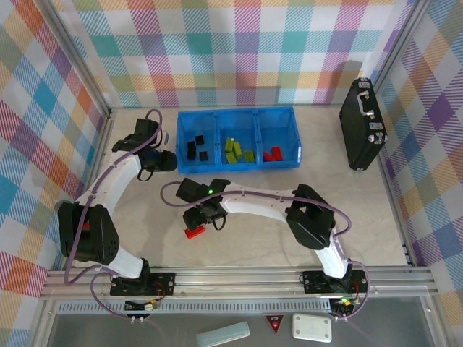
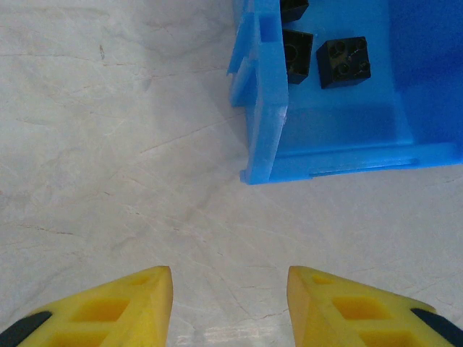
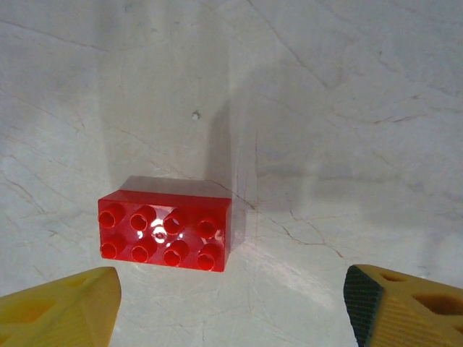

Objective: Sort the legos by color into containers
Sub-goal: Pick up the lego from the bottom-center of the table, then place the lego in the container, then reset both arms

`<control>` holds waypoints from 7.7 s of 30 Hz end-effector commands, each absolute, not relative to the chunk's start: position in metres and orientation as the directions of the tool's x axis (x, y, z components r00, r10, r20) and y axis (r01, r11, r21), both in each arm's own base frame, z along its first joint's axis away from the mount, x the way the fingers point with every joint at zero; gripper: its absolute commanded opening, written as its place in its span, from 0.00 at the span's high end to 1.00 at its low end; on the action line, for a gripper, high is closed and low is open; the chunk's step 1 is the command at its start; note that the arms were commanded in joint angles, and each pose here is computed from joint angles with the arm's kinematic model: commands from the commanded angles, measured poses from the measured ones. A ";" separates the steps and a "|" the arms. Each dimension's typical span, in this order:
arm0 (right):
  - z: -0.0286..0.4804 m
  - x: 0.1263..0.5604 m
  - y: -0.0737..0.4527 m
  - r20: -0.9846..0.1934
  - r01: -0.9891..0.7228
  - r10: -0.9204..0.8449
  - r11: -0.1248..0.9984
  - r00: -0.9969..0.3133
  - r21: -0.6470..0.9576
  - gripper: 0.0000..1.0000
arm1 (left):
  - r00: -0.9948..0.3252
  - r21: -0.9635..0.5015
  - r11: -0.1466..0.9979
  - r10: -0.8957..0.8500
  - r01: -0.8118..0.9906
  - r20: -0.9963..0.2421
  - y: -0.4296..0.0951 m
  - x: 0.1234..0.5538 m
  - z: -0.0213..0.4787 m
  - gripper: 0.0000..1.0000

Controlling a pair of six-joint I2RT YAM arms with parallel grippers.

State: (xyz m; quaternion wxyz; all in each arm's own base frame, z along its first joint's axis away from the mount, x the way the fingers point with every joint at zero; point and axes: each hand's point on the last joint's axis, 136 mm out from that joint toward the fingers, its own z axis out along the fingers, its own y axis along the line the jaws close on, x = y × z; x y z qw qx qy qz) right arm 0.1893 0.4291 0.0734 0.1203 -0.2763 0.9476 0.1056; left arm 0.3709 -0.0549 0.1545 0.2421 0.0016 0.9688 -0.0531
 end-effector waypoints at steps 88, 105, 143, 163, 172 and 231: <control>0.113 0.259 0.274 -0.329 -0.267 -0.238 0.962 -0.914 0.047 0.43 | -0.876 -0.125 0.992 -0.050 0.012 -0.480 -0.051 0.369 0.165 0.55; 0.153 0.346 0.190 -0.399 -0.108 -0.053 0.987 -0.915 0.118 0.42 | -0.874 -0.117 0.993 -0.046 0.013 -0.483 -0.050 0.368 0.166 0.55; 0.075 0.549 0.155 -0.412 -0.047 -0.001 0.994 -0.911 0.101 0.45 | -0.891 -0.119 0.993 -0.046 0.009 -0.451 -0.051 0.370 0.153 0.55; 0.065 0.547 0.156 -0.381 -0.050 -0.005 0.993 -0.925 0.108 0.33 | -0.889 -0.125 0.992 -0.050 0.009 -0.455 -0.051 0.370 0.152 0.55; 0.115 0.538 0.153 -0.430 -0.055 0.002 0.991 -0.903 0.120 0.27 | -0.875 -0.150 0.989 -0.059 0.015 -0.480 -0.055 0.368 0.161 0.54; 0.111 0.394 0.029 -0.937 0.000 -0.071 0.997 -0.342 -0.076 0.01 | -0.370 -0.023 0.999 -0.040 -0.050 -0.928 -0.016 0.393 0.126 0.00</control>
